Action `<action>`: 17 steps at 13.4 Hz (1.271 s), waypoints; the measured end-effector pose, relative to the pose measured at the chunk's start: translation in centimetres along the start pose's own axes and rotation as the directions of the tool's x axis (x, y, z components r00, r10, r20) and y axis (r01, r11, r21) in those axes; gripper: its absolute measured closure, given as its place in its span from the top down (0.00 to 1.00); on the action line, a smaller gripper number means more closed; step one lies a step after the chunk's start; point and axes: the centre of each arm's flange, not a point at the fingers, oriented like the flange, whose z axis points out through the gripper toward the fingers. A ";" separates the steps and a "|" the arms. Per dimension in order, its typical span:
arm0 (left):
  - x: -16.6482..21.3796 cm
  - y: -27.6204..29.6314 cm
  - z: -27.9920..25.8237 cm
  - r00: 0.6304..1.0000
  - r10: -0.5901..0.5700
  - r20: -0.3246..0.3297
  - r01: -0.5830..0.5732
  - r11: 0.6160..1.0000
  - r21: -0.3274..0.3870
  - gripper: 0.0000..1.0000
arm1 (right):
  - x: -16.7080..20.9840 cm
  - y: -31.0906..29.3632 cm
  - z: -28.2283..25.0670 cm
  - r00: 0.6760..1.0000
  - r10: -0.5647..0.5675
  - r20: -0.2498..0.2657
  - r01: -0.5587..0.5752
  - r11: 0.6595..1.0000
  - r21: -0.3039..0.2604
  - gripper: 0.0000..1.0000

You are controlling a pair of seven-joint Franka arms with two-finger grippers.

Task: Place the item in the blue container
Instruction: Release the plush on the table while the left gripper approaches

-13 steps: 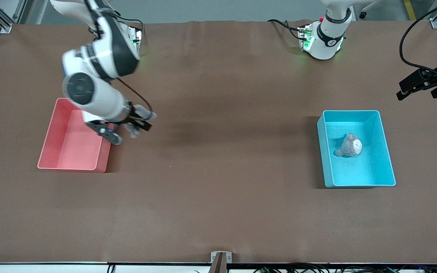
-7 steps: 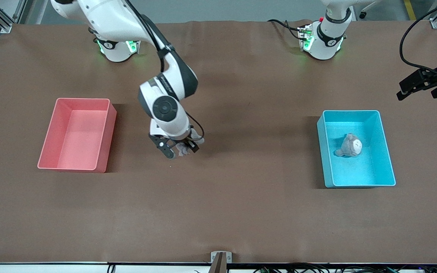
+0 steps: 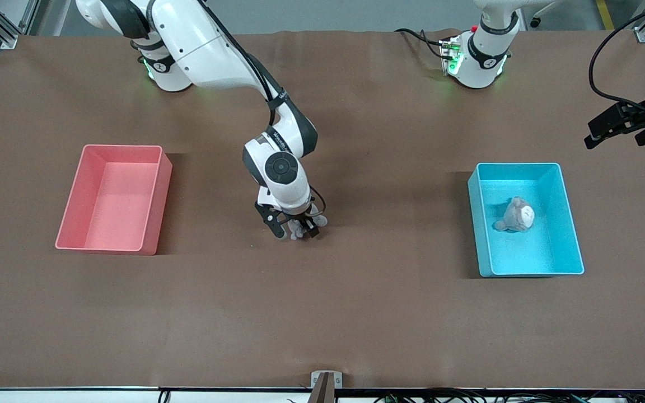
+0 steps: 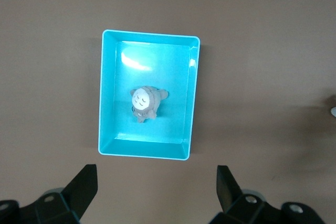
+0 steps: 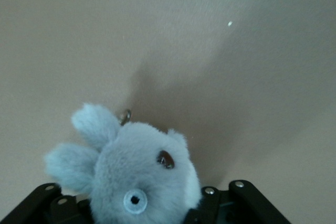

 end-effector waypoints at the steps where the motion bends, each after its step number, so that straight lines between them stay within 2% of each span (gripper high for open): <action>1: 0.0 0.1 0.0 1.000 0.001 0.000 -0.001 1.000 0.000 1.00 | -0.1 -0.1 0.1 1.000 -0.001 0.000 0.001 1.000 0.004 0.21; 4: 0.0 0.2 -0.6 1.000 0.003 -0.014 -0.003 1.000 -0.001 1.00 | 0.4 -1.9 -2.1 1.000 0.005 -0.005 -0.004 0.999 0.049 0.55; 7: 0.0 0.3 -1.1 1.000 0.006 -0.024 -0.006 1.000 -0.002 1.00 | 2.7 -4.1 -6.7 1.000 0.016 -0.003 -0.016 1.000 -0.007 0.91; 8: 0.0 0.4 -1.1 1.000 0.007 -0.024 -0.007 1.000 -0.002 1.00 | 3.9 -4.7 -8.6 1.000 0.013 0.001 -0.013 1.000 -0.024 0.99; 11: 0.0 0.4 -1.1 1.000 0.008 -0.024 -0.008 1.000 -0.002 1.00 | 7.9 -5.0 -13.2 0.999 -0.024 0.029 0.026 0.998 -0.055 1.00; 14: 0.0 0.5 -1.1 1.000 0.010 -0.024 -0.010 1.000 -0.002 1.00 | 12.6 -4.2 -17.7 0.981 -0.187 0.054 0.191 0.980 -0.064 1.00; 16: 0.0 0.9 -1.1 1.000 0.017 -0.024 -0.017 1.000 -0.002 1.00 | 17.6 -2.4 -21.3 0.933 -0.351 0.083 0.357 0.931 -0.073 1.00; 17: 0.0 1.5 -1.0 0.999 0.028 -0.021 -0.028 1.000 -0.003 1.00 | 21.0 -1.1 -23.0 0.896 -0.432 0.103 0.440 0.895 -0.074 1.00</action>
